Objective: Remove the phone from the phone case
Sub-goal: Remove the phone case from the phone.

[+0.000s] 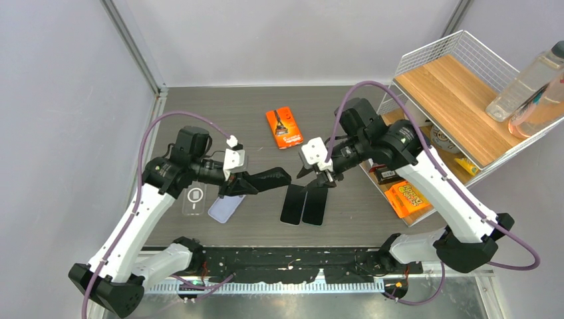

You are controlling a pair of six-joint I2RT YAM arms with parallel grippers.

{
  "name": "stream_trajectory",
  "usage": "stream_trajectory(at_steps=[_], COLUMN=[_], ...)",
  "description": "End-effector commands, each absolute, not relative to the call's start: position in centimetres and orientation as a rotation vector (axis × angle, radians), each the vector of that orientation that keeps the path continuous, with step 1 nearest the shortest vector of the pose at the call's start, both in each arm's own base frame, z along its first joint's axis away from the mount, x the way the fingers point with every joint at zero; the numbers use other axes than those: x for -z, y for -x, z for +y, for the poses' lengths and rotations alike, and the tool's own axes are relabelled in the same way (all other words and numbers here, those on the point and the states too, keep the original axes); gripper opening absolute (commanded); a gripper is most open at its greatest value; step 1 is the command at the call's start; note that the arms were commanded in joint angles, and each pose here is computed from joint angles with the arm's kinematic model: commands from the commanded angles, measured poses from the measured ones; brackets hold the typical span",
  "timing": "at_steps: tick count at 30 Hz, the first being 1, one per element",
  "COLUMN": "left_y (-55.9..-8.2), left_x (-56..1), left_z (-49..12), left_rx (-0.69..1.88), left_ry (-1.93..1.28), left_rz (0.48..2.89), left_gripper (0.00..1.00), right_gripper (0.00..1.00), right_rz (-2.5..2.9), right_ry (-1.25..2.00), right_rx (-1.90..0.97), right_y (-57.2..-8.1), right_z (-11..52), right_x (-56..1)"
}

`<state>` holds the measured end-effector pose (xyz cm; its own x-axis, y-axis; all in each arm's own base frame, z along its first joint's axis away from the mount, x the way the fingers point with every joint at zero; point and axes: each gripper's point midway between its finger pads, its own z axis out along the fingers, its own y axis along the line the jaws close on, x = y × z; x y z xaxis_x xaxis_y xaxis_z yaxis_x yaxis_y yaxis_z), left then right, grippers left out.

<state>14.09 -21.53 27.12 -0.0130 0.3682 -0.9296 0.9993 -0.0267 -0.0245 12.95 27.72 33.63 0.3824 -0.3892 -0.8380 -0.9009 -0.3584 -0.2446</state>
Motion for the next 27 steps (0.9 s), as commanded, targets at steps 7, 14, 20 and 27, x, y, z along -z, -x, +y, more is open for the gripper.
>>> stream_trajectory(at_steps=[7, 14, 20, 27], left_y=[-14.7, -14.8, -14.7, -14.5], left_x=[-29.3, -29.4, -29.5, -29.5], left_z=[-22.2, -22.2, -22.3, -22.3], left_rx=[1.036, 1.042, 1.048, 1.060], left_ry=[-1.443, -1.435, -1.435, -1.438], left_rz=[1.403, 1.405, 1.400, 1.396], left_gripper=[0.00, 0.00, 0.00, 0.00], right_gripper=[0.42, 0.42, 0.42, 0.42], right_rz=[1.147, 1.178, 1.194, 1.203], right_ry=[1.773, 1.743, 1.737, 1.730], right_rx=[-1.122, -1.167, -1.178, -1.170], right_y=[-13.1, -13.6, -13.8, -14.2], right_z=[29.5, 29.9, 30.1, 30.2], right_x=[-35.1, -34.4, -34.0, -34.0])
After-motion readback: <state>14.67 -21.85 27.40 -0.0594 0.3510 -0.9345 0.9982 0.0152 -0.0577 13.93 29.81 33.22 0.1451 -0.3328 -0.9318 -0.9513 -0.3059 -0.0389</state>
